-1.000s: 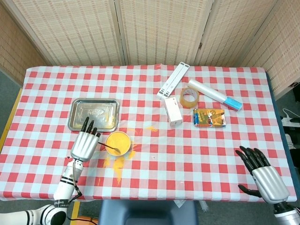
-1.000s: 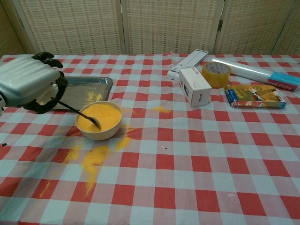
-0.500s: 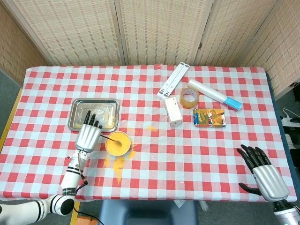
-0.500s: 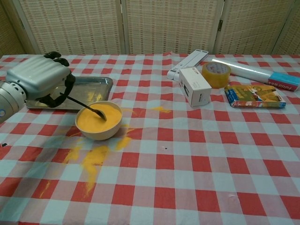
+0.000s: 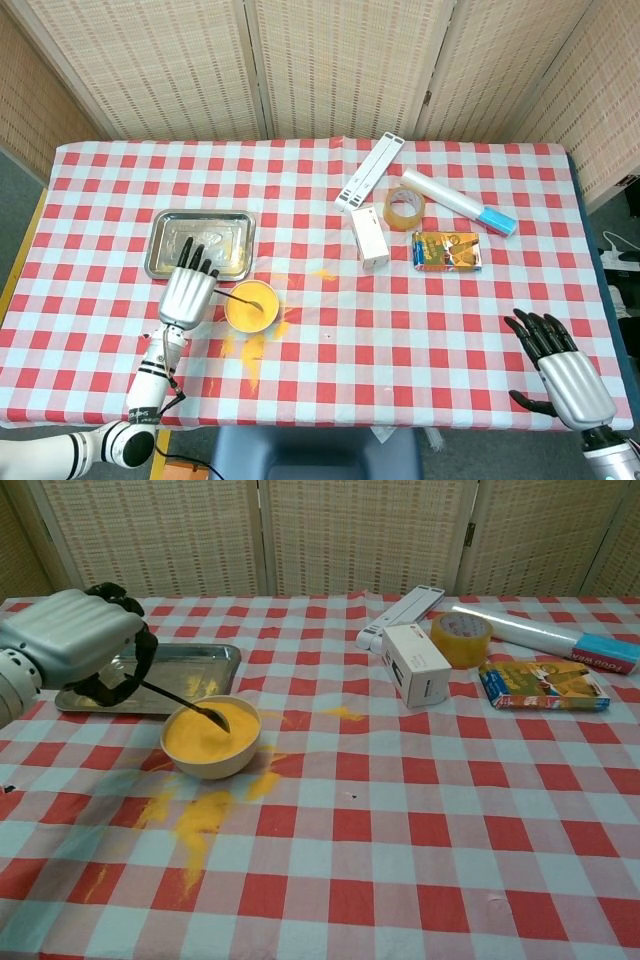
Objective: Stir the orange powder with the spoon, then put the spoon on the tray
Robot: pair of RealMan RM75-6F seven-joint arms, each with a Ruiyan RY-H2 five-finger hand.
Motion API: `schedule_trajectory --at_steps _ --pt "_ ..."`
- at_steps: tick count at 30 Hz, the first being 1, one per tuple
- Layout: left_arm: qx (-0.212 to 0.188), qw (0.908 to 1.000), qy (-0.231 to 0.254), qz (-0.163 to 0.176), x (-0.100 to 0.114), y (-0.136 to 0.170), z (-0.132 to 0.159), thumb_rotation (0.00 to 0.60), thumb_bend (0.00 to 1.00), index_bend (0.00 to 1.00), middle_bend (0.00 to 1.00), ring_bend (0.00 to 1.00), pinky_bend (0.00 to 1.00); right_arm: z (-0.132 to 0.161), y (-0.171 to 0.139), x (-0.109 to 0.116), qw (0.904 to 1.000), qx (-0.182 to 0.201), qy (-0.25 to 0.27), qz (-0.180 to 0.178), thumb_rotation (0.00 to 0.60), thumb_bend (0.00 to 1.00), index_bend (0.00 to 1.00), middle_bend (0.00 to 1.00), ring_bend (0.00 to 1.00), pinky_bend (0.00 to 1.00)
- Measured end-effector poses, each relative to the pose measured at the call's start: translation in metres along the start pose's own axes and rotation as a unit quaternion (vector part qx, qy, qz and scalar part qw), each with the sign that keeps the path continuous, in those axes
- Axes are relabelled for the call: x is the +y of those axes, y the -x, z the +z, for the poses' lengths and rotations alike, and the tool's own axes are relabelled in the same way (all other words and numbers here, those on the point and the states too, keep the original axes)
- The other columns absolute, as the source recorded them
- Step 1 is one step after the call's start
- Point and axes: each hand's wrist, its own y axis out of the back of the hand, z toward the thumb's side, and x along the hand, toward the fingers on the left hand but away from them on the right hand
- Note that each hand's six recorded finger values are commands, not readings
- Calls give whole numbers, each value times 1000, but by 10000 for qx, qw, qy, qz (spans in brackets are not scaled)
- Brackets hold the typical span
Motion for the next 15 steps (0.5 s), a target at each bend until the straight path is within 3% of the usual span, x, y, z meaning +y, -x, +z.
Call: schedule_trajectory --at_steps 7,15 --pt "-39 9992 -356 -159 -20 15 -2 600 825 824 379 118 0 2 0 -1 10000 61 14 14 600 50 0 0 0 0" --pt "-13 9992 -403 -59 -22 5 2 600 826 824 381 120 0 1 1 -1 10000 20 2 6 600 50 0 0 0 0"
